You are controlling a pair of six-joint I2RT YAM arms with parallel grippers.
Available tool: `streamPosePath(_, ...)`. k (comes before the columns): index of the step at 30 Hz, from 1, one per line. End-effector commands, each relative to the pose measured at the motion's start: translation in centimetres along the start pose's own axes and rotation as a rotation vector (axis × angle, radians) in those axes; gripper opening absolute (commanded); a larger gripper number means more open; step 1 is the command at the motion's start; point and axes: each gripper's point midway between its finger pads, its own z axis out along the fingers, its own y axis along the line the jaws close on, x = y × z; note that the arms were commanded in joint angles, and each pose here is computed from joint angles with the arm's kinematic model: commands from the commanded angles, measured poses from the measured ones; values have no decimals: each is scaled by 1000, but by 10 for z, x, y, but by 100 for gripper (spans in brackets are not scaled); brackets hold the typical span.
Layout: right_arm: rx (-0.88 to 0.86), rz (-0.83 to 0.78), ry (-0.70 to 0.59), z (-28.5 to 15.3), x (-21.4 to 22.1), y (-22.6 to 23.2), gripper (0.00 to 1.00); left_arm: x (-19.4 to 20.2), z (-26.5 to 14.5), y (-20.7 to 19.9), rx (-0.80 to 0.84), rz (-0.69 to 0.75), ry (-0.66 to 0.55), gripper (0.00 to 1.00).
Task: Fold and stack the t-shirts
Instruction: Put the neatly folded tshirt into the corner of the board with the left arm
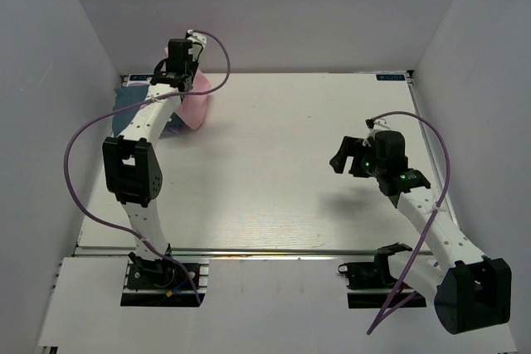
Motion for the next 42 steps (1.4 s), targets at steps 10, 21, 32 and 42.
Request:
streamPosePath(10,-6,5,8,7,-11,4,91,-36,-28,92,-121,-137,-145,0)
streamPosePath(21,-53,25,52,19,-9,12,91,18,7,133,-210,-220,-61,0)
streamPosePath(32,-83,38,85,29,-9,18,91,56,42,146,-141,-237,-25,0)
streamPosePath(42,-104,45,93,32,-7,22,91,32,25,122,43,-260,-141,0)
